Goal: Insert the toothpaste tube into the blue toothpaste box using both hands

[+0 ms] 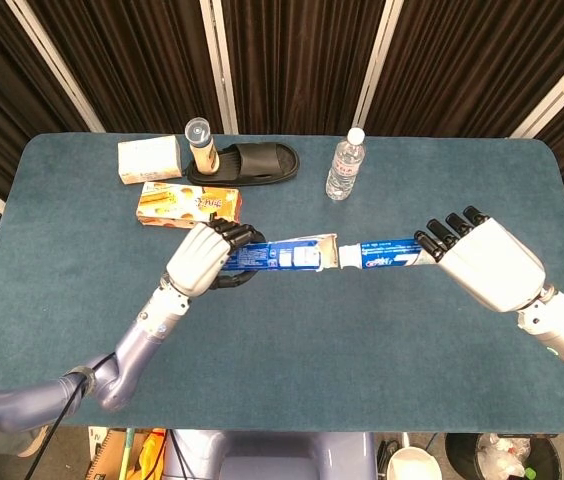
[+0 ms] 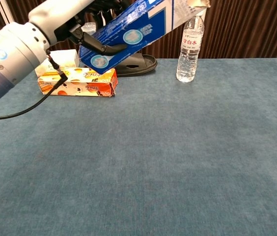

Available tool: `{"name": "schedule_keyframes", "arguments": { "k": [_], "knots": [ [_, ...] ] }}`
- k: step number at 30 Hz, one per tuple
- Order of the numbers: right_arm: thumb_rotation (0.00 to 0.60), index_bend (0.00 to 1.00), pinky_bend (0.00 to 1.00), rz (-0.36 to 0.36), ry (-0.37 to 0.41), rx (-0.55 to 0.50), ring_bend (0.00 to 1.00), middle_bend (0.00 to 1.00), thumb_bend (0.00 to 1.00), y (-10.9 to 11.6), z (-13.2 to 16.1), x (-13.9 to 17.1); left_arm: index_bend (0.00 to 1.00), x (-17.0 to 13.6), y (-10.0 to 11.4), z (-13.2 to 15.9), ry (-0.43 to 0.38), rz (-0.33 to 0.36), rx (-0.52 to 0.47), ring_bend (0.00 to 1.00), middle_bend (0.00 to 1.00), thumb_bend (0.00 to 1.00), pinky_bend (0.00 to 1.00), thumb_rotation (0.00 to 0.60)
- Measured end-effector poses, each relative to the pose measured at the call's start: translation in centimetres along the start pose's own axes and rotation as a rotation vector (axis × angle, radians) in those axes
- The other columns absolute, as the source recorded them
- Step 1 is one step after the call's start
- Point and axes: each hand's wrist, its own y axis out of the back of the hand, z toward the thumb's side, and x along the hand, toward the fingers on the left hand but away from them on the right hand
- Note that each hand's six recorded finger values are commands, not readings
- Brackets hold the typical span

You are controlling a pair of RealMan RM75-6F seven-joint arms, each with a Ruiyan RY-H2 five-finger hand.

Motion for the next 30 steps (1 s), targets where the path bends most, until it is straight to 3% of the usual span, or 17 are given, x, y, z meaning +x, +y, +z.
{"name": "schedule_keyframes", "arguments": {
  "k": [30],
  "knots": [
    [0.600,0.85,0.78,-0.003,0.026,-0.013,0.71,0.76,0.56,-0.9,0.9,0.7,0.43,2.4,0.4,3.1,0.024,-0.088,-0.052,0.53,0.55,0.40,0.55,0.600]
  ]
}}
